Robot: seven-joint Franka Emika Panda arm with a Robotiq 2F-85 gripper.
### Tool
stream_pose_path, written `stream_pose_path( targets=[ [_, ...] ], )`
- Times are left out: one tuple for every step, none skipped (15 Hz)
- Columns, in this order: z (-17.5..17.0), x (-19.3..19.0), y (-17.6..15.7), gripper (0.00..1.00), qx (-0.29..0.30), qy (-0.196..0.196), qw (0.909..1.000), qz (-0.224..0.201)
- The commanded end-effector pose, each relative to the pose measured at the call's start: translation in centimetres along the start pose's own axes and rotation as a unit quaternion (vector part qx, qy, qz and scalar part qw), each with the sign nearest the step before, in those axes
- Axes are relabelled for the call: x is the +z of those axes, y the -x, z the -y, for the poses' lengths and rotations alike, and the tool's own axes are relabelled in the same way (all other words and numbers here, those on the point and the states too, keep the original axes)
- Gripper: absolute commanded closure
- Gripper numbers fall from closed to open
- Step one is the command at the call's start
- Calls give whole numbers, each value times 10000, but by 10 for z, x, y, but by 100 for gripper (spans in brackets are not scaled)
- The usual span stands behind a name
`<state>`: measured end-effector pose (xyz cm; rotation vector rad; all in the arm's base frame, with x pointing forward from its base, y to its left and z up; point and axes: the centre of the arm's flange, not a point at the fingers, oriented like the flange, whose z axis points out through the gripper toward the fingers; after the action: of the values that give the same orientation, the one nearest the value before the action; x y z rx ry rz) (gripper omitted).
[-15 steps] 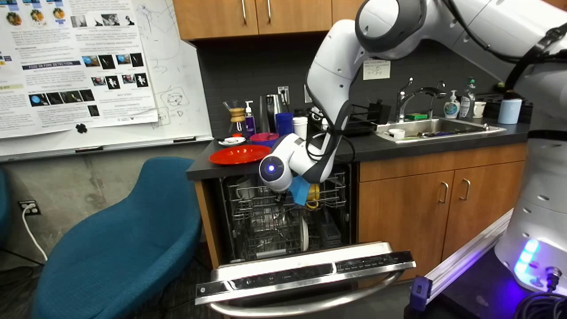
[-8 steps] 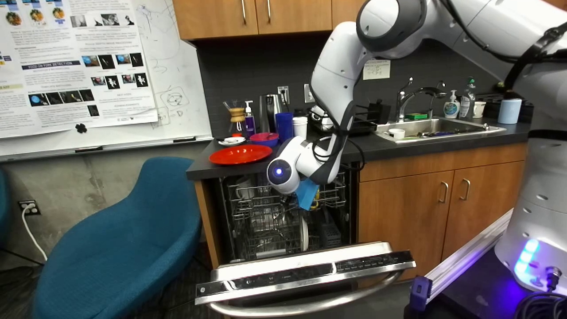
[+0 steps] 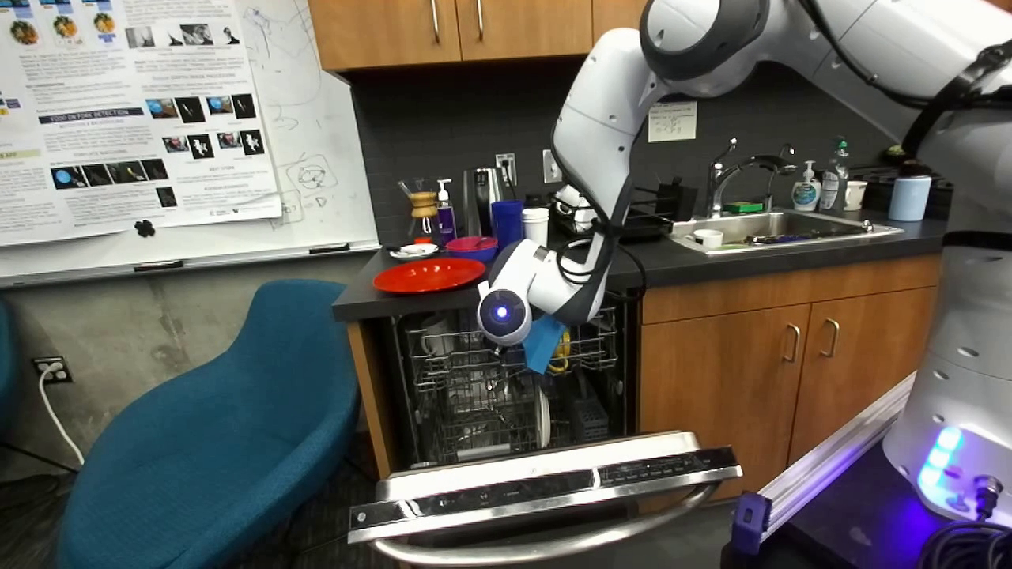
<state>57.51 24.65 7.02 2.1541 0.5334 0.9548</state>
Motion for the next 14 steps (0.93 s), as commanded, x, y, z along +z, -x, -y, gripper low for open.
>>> stream_pose_path(
  targets=[
    [-8,-19,11,0,-44,107,9994,-319],
    [-6,-21,13,0,-68,127,9992,-380],
    [-4,-23,16,0,-69,191,9988,-447],
    [-3,-24,18,0,-56,233,9985,-487],
    [-2,-26,21,0,-32,312,9980,-540],
    [-1,-27,22,0,-15,376,9976,-582],
    [0,-29,24,0,21,447,9971,-620],
    [0,-30,26,0,52,493,9967,-640],
    [1,-31,27,0,75,544,9963,-662],
    [1,-32,29,0,99,610,9956,-698],
    [2,-33,30,0,114,687,9949,-736],
    [3,-34,32,0,101,756,9940,-784],
    [4,-36,33,0,79,815,9930,-848],
    [5,-37,35,0,45,858,9922,-899]
  ],
)
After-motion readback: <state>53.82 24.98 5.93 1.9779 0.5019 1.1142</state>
